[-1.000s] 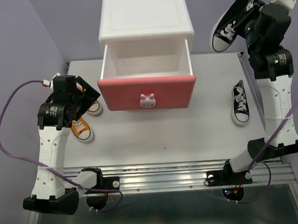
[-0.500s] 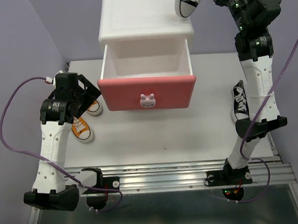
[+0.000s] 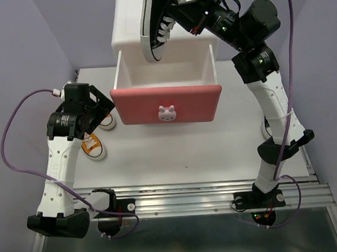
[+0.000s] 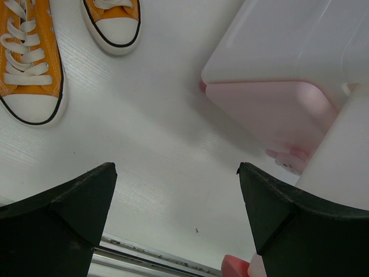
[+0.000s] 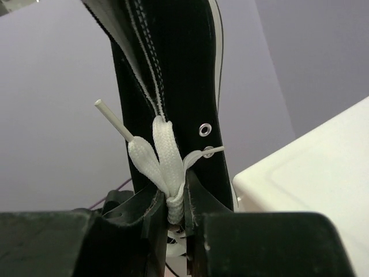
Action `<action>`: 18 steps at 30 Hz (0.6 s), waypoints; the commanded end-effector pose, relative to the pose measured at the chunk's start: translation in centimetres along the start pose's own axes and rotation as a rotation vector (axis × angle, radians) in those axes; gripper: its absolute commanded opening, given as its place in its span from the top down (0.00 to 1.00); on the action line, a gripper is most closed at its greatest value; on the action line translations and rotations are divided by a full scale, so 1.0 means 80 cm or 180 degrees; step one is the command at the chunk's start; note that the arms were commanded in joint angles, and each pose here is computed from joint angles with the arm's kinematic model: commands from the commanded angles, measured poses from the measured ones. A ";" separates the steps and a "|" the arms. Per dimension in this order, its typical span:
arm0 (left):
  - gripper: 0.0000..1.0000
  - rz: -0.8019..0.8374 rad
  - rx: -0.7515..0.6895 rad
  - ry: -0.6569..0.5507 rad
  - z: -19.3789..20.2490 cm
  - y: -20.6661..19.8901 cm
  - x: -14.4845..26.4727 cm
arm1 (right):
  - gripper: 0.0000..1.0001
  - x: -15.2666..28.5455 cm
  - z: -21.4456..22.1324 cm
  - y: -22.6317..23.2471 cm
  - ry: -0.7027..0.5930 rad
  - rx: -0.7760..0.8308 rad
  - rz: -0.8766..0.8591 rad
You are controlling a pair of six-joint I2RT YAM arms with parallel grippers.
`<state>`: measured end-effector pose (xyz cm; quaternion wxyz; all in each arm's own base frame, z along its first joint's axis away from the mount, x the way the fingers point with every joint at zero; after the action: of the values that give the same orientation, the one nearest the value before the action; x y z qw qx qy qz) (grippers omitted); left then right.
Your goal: Place and organize the shoes in the shoe cabinet
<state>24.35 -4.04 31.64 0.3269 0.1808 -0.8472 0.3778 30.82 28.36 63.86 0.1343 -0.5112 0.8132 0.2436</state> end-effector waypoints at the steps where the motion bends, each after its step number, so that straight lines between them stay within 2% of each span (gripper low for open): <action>1: 0.01 0.0095 0.0115 -0.0084 -0.002 0.000 0.007 | 0.99 0.005 -0.007 0.046 -0.0014 0.0170 -0.0217; 2: 0.01 0.0108 0.0126 -0.0074 0.000 0.001 0.007 | 0.99 0.005 0.010 0.054 0.0133 0.0119 -0.0228; 14: 0.01 0.0084 0.0097 -0.0058 0.003 0.006 0.005 | 0.99 0.002 0.094 0.045 0.0807 0.0336 -0.0137; 18: 0.01 0.0064 0.0085 -0.0062 0.005 0.010 0.006 | 0.99 0.008 0.106 0.041 0.0971 0.0425 -0.0139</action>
<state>23.59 -4.09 30.95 0.3265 0.1849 -0.8407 0.3905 28.62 34.53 54.71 -0.0103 -0.5437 0.8297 0.1263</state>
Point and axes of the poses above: each gripper's point midway between its finger pads, its own x axis back along the fingers, its own y axis along the line the jaws close on, z = x × y, the point moved 4 cm from there along x, back along the fingers, and after that the axes turned 7 degrees about x, right-handed, at the moved point
